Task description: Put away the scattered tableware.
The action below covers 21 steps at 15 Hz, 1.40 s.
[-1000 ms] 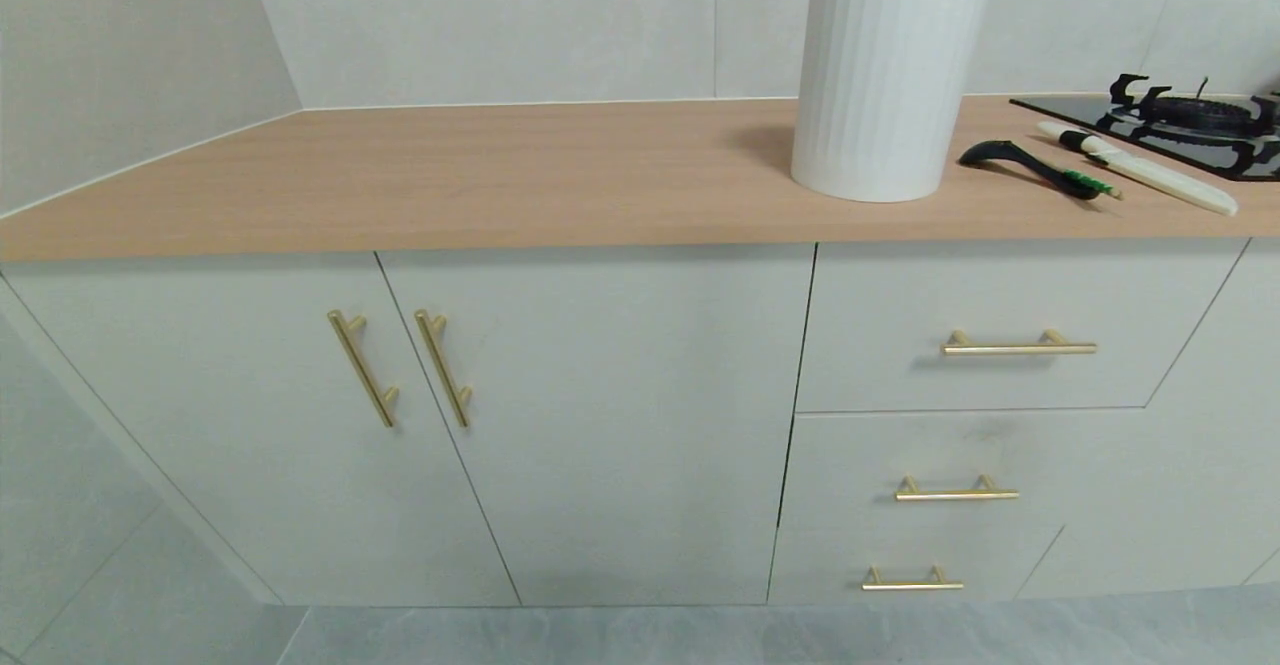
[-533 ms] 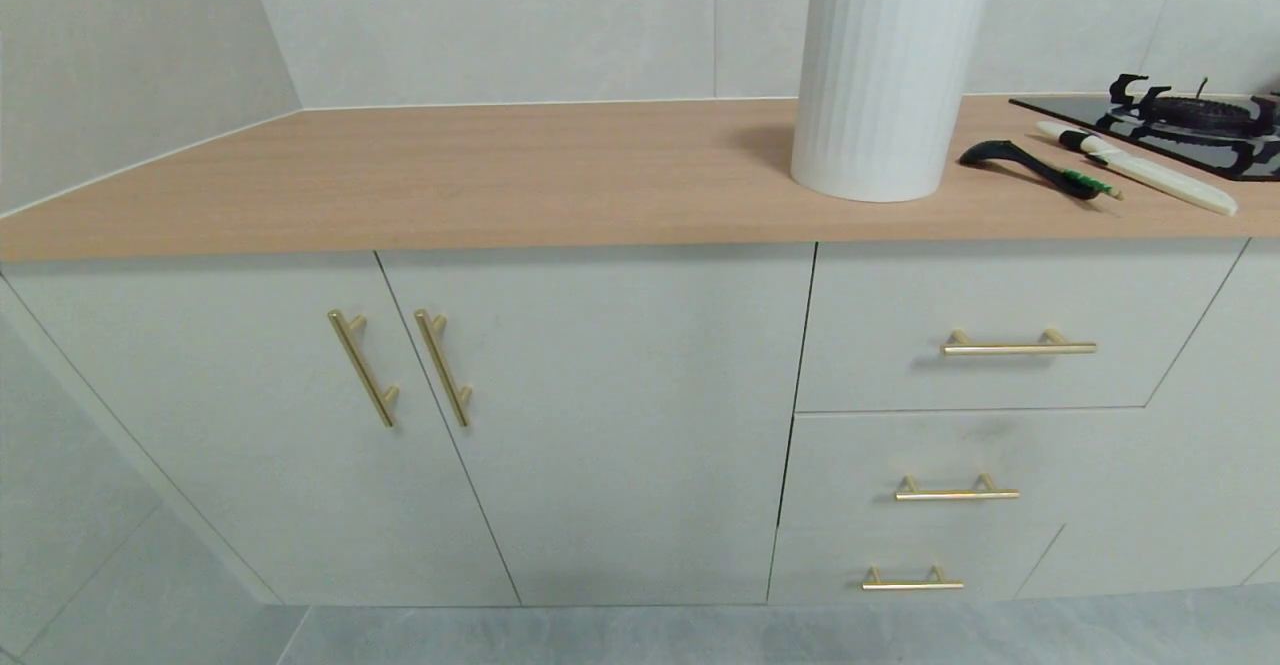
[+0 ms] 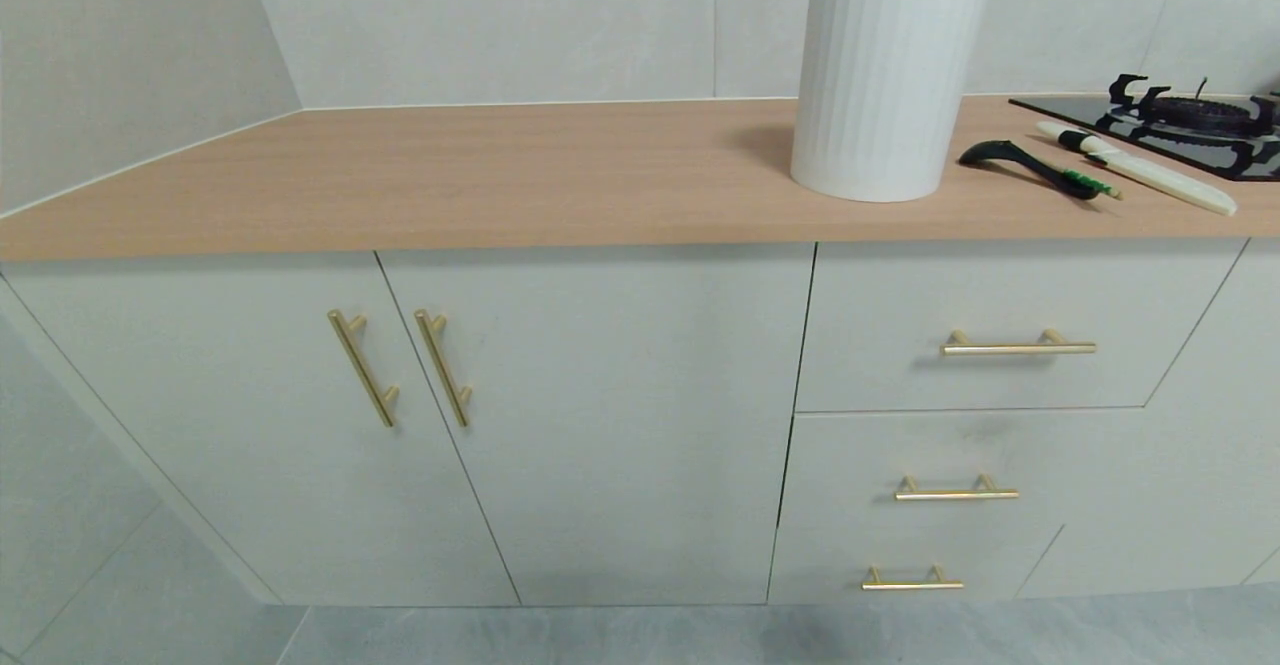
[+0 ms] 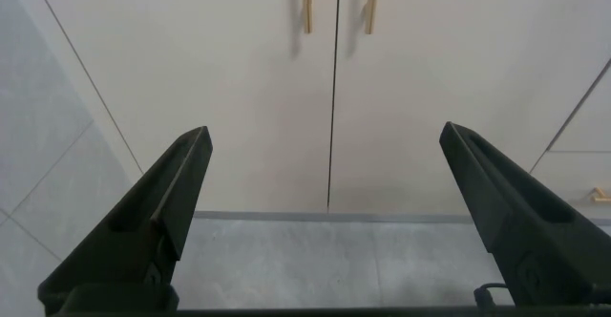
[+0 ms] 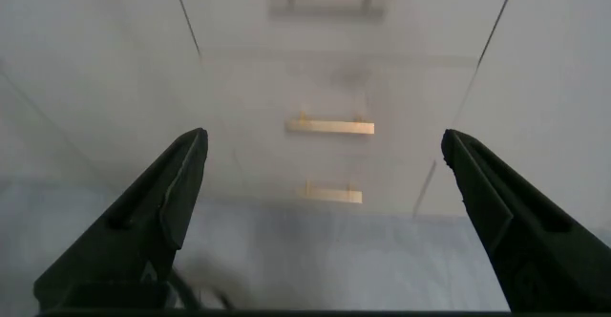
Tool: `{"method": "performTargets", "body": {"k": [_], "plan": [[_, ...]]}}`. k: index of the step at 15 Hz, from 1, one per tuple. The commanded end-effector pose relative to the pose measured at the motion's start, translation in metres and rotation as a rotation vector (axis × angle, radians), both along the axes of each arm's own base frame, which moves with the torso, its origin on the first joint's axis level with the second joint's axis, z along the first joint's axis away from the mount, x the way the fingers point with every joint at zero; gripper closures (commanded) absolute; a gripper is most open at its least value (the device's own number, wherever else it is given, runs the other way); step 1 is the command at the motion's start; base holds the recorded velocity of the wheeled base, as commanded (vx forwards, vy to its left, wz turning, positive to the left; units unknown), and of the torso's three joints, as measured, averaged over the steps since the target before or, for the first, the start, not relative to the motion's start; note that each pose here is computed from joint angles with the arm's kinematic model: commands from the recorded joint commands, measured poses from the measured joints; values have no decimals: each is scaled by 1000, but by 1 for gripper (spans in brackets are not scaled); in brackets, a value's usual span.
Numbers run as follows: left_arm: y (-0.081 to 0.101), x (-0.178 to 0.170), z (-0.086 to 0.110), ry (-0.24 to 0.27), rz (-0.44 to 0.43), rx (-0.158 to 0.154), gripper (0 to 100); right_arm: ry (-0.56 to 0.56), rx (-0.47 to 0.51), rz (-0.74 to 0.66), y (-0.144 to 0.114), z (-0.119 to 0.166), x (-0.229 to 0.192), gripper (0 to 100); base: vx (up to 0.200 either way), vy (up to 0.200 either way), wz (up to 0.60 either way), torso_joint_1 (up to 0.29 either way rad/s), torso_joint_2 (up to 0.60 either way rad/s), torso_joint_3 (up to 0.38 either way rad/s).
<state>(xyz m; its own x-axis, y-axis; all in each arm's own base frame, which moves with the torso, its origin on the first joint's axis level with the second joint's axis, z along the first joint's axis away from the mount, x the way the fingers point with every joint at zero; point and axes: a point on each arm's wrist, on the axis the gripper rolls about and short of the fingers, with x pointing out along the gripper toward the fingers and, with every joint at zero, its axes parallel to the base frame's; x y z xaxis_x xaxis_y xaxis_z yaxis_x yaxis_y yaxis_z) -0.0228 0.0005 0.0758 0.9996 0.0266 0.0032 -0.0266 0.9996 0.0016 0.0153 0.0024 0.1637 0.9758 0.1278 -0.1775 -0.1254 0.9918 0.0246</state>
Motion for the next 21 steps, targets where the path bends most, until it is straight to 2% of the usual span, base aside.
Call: {"method": "performTargets", "body": {"k": [1, 2, 3, 4, 6, 11, 14, 17, 18, 21], "plan": [[0, 0, 0, 0, 1, 0, 0, 456, -73, 31, 13, -1, 116, 0, 0, 0, 0, 0, 0, 0], [0, 0, 0, 0, 3, 0, 0, 527, -77, 30, 16, -12, 145, 0, 0, 0, 0, 0, 0, 0], [0, 0, 0, 0, 1, 0, 0, 544, -79, 30, 17, -18, 157, 0, 0, 0, 0, 0, 0, 0], [0, 0, 0, 0, 1, 0, 0, 567, -79, 29, 20, -36, 186, 0, 0, 0, 0, 0, 0, 0], [0, 0, 0, 0, 1, 0, 0, 578, -83, 12, 22, -62, 218, 0, 0, 0, 0, 0, 0, 0], [0, 0, 0, 0, 1, 0, 0, 589, -135, -109, 18, -115, 255, 0, 0, 0, 0, 0, 0, 0], [0, 0, 0, 0, 1, 0, 0, 562, -136, -138, 18, -139, 269, 0, 0, 0, 0, 0, 0, 0], [0, 0, 0, 0, 1, 0, 0, 469, -133, -169, 18, -165, 279, 0, 0, 0, 0, 0, 0, 0], [0, 0, 0, 0, 1, 0, 0, 401, -125, -169, 20, -174, 284, 0, 0, 0, 0, 0, 0, 0], [0, 0, 0, 0, 1, 0, 0, 347, -134, -204, 20, -192, 291, 0, 0, 0, 0, 0, 0, 0]]}}
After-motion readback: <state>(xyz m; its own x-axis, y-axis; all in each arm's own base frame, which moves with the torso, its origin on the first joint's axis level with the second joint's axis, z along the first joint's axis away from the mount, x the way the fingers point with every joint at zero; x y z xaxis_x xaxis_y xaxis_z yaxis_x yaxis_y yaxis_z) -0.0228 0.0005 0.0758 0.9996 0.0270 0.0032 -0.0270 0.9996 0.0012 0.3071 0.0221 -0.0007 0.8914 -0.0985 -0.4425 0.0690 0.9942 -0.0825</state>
